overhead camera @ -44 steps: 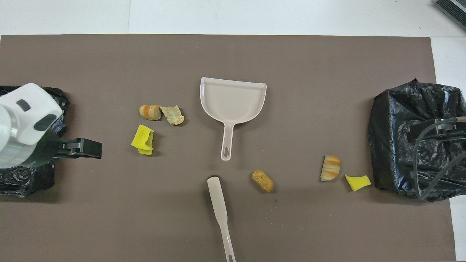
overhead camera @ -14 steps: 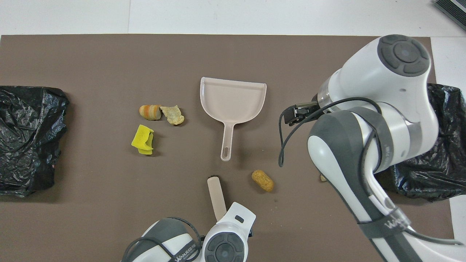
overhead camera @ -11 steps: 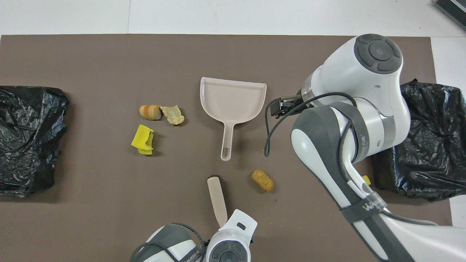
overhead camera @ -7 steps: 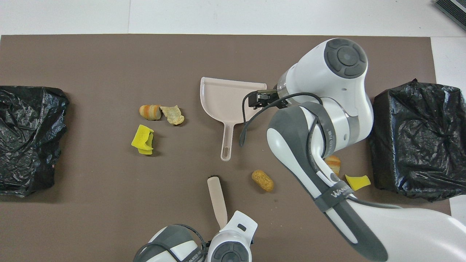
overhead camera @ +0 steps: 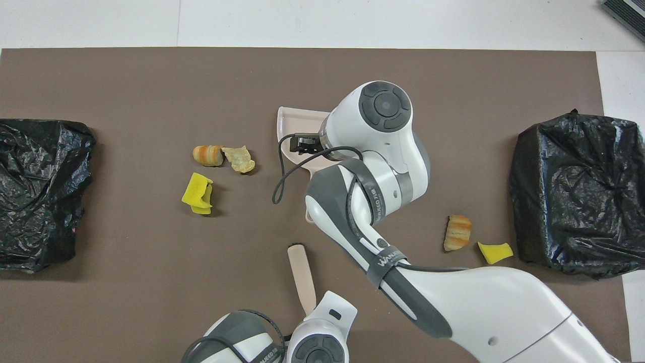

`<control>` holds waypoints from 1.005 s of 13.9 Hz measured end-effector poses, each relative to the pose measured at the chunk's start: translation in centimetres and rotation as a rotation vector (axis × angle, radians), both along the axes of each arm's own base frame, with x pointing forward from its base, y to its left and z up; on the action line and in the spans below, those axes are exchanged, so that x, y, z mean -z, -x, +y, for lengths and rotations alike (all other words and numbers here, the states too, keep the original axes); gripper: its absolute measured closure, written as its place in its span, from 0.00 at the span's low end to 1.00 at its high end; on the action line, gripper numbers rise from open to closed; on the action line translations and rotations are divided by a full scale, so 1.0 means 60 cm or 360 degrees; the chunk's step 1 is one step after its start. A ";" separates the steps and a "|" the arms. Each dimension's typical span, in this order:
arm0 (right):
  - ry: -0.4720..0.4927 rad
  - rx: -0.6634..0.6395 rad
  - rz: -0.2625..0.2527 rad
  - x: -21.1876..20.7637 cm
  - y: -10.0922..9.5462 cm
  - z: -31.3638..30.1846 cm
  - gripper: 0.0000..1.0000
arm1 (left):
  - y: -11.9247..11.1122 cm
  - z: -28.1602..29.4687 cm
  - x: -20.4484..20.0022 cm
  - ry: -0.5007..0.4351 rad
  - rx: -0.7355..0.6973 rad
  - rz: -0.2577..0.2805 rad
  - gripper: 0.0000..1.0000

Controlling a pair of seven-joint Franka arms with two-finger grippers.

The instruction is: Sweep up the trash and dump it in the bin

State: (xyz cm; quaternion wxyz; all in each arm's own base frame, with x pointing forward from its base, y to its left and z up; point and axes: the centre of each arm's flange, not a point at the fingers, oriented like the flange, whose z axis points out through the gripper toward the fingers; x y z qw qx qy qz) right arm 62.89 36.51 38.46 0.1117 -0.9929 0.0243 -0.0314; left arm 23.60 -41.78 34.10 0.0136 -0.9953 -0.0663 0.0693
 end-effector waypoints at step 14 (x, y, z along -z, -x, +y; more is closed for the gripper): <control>0.0174 -0.0077 0.0300 0.063 0.079 -0.001 0.28 | -0.070 0.153 -0.104 -0.0172 0.0164 0.0306 0.74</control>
